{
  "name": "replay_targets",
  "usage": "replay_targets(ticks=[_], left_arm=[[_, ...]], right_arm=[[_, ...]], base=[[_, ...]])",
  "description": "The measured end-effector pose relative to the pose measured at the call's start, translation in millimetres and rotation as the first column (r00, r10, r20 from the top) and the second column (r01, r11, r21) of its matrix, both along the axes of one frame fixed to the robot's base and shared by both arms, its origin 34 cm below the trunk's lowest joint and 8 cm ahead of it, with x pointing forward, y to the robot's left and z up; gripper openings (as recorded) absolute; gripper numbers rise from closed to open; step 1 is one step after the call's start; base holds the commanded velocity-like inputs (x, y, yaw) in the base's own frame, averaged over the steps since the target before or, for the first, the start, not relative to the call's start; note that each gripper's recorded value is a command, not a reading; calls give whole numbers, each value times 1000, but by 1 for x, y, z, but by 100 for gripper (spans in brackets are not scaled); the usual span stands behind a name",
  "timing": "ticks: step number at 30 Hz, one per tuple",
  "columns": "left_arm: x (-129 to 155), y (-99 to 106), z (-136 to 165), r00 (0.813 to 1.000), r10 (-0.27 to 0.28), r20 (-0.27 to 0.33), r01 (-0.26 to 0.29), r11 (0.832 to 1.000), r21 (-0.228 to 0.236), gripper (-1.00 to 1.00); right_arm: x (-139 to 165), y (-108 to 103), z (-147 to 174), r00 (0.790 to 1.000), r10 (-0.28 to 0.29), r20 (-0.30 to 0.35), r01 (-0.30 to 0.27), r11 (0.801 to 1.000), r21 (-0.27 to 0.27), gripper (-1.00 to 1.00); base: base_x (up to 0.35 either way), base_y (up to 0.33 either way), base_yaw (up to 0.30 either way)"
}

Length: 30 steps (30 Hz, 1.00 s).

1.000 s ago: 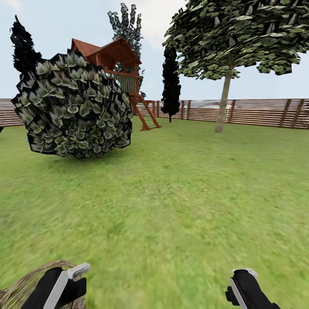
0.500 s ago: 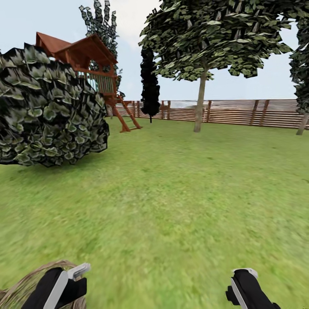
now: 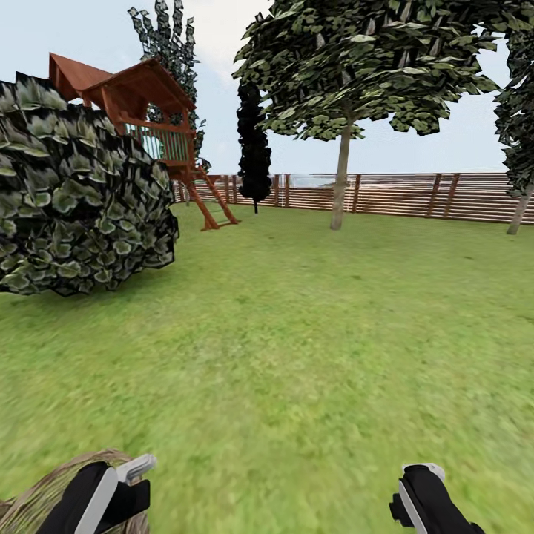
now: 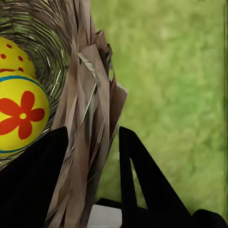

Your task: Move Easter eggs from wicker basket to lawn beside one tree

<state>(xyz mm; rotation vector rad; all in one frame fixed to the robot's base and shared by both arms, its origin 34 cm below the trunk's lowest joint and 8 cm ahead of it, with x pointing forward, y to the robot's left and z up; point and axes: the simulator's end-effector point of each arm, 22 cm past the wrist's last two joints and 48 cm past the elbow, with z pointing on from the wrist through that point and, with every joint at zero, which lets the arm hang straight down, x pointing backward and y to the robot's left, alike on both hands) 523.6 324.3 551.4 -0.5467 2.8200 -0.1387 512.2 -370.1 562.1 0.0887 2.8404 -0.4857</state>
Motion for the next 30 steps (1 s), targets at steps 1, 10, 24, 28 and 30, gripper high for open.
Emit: replay_targets(ticks=[1, 10, 24, 28, 30], left_arm=[[1, 0, 2, 1000, 0, 1, 0, 1000, 0, -100], [4, -1, 22, 1000, 2, 8, -2, 1000, -5, -100], [5, -2, 39, 1000, 1, 5, -1, 1000, -8, -100], [7, -9, 40, 1000, -6, 18, 7, 999, -40, -100], [8, -12, 40, 1000, -5, 21, 6, 999, -53, -100]], right_arm=[[0, 0, 2, 1000, -1, 1, 1, 1000, 0, 100], [3, 0, 21, 1000, -1, 4, 1, 1000, 0, 100], [4, -1, 40, 1000, -3, 4, 3, 1000, -1, 100], [4, -2, 40, 1000, -4, 4, 4, 1000, -1, 100], [4, -2, 40, 1000, -4, 4, 4, 1000, -1, 100]], base=[[254, -193, -137], [256, -190, -125], [263, -178, 0], [273, -168, 0], [277, -168, 0]])
